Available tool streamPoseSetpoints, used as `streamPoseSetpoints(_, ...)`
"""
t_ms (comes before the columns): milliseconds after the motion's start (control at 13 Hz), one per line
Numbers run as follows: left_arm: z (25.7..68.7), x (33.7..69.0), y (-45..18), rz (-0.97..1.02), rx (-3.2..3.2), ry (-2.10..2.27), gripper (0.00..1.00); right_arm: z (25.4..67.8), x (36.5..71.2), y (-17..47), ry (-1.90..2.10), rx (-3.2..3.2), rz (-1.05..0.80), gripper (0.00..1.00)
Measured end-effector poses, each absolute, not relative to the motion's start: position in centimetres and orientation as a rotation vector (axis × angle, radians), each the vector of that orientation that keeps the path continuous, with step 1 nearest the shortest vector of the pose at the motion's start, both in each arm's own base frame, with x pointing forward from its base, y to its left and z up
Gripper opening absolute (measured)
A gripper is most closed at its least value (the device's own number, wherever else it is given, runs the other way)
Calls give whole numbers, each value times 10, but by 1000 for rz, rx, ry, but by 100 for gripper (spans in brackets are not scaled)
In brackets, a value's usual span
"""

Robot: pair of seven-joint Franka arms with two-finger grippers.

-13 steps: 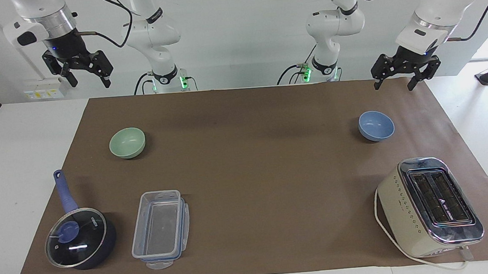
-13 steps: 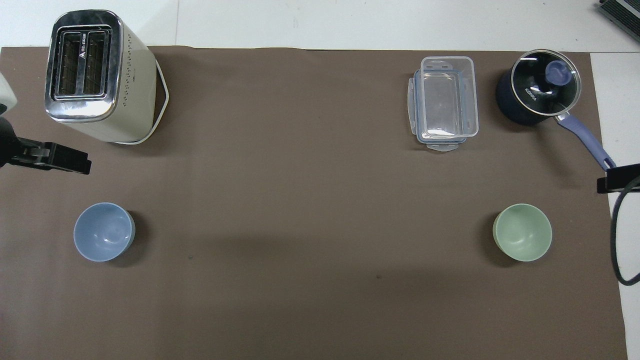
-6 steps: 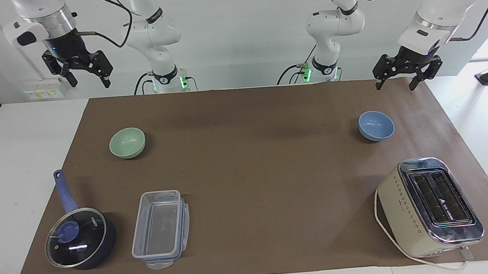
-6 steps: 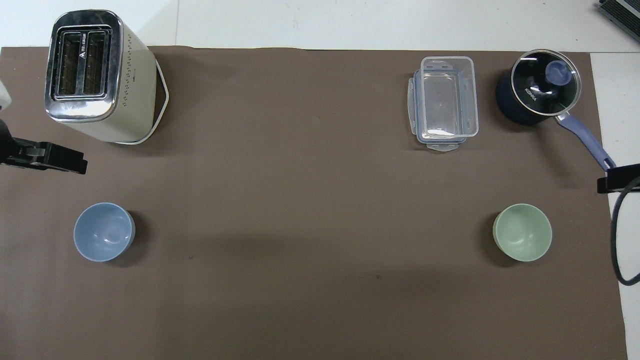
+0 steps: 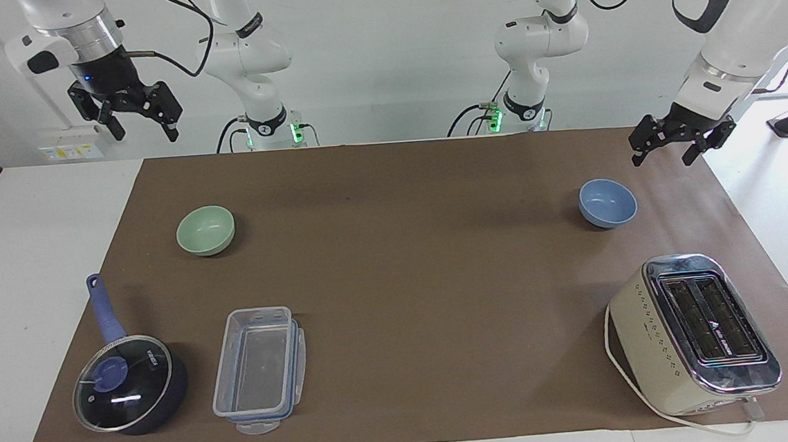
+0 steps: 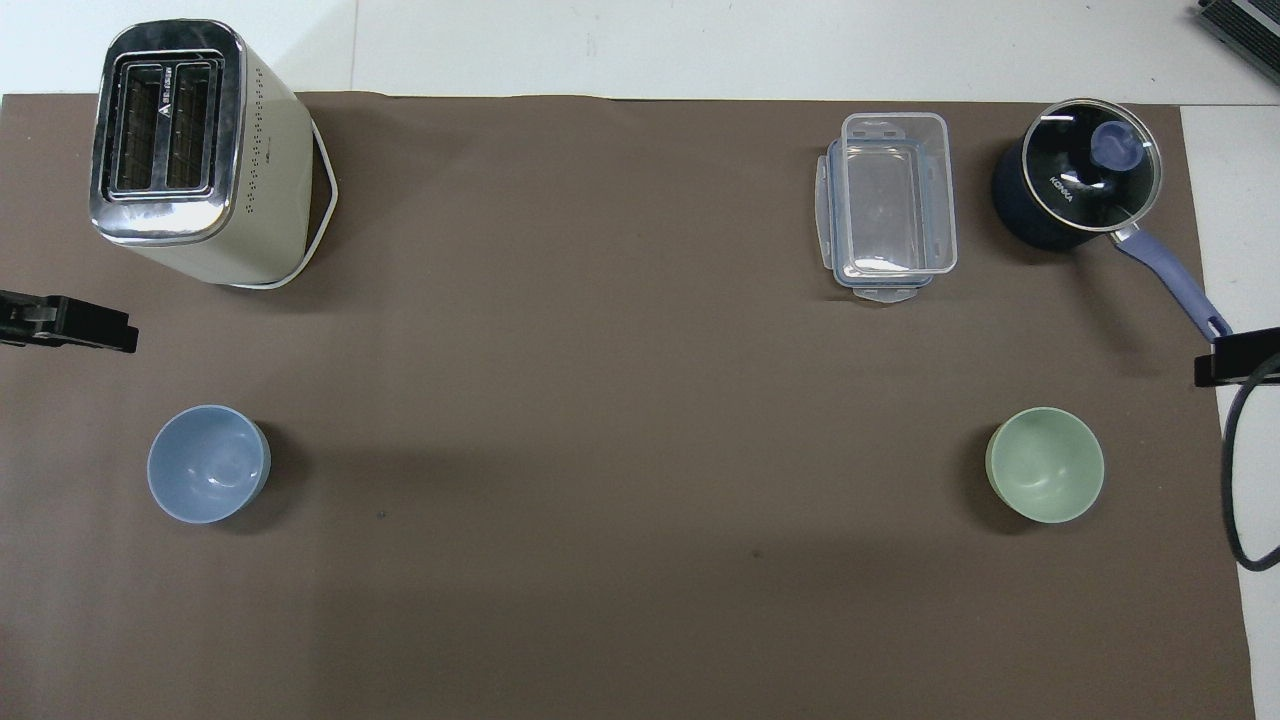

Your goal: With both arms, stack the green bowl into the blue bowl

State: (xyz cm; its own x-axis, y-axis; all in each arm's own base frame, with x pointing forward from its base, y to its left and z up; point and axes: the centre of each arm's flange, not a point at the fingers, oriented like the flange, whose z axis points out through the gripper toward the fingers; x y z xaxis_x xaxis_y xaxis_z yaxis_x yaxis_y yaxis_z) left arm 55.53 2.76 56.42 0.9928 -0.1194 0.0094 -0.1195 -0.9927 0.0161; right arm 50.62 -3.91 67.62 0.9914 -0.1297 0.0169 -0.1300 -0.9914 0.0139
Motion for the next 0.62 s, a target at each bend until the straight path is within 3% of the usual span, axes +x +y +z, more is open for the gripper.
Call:
streamPoseSetpoints(308, 503, 541, 71, 32, 3119, -228, 100, 668, 506, -38, -188, 3121, -3, 100)
streamPoseSetpoints(615, 470, 527, 95, 14, 3103, -248, 100, 635, 513, -41, -191, 3121, -10, 100)
